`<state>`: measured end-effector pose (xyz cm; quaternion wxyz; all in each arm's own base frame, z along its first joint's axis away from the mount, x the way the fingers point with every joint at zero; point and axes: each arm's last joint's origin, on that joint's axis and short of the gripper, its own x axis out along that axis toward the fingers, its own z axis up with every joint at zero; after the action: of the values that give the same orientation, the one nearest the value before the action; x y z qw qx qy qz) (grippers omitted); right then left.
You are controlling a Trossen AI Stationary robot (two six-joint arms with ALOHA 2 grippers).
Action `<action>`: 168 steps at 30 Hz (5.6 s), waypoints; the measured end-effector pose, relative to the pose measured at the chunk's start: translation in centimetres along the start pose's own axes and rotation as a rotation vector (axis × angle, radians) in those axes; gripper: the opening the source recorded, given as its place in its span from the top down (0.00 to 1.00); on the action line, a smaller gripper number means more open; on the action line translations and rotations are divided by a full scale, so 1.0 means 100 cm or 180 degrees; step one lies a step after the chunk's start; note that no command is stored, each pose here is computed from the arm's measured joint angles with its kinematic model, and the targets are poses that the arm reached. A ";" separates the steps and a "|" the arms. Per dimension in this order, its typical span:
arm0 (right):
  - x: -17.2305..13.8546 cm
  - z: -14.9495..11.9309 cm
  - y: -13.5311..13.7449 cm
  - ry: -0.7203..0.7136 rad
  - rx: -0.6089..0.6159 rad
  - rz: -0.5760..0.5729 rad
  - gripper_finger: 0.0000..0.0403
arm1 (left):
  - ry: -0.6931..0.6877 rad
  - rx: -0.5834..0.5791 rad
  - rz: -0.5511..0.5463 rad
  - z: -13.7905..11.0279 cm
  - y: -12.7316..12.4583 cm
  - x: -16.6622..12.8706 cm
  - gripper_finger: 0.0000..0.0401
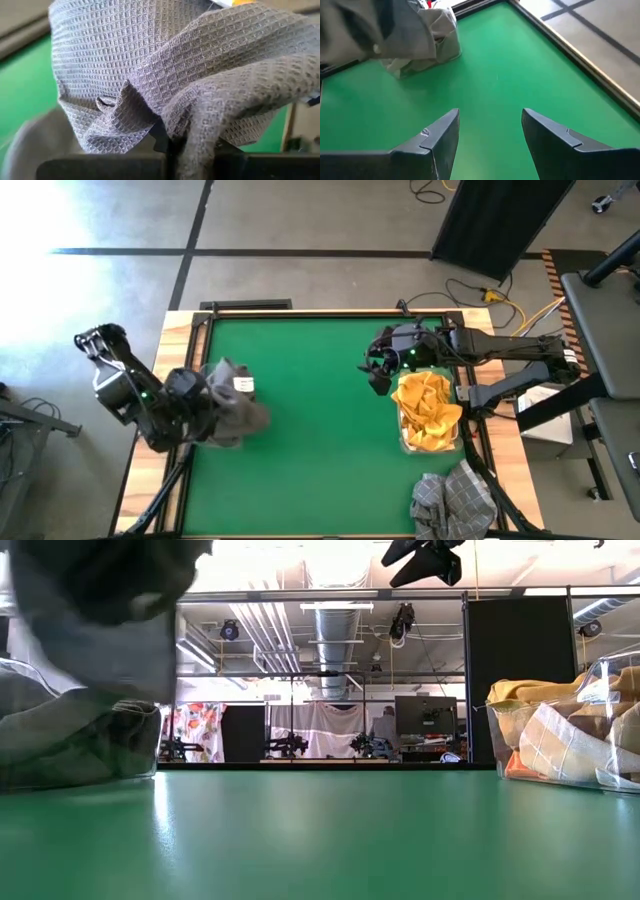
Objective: Sort microfiber towel by color & place in baskets
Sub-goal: Put the gray microfiber towel into the left transparent bin
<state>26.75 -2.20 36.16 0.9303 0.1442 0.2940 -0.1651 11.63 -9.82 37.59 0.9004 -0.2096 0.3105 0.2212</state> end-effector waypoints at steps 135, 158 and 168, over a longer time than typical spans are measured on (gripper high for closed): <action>-0.027 -0.112 0.120 0.2245 0.1857 -0.0205 0.49 | 0.3310 0.0343 -0.0231 -0.104 0.076 0.172 0.97; -0.027 -0.271 0.200 0.3765 0.1209 -0.1078 0.15 | 0.2013 -0.0198 -0.0602 -0.019 0.050 0.096 0.40; 0.022 -0.327 0.207 0.3883 0.0804 -0.0878 0.33 | 0.0917 -0.0190 -0.1114 0.042 0.030 0.048 0.42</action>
<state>20.22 27.92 12.70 0.5417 0.2816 0.7650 -0.2050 15.38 -3.98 36.76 0.8648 -0.3162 0.3881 0.0385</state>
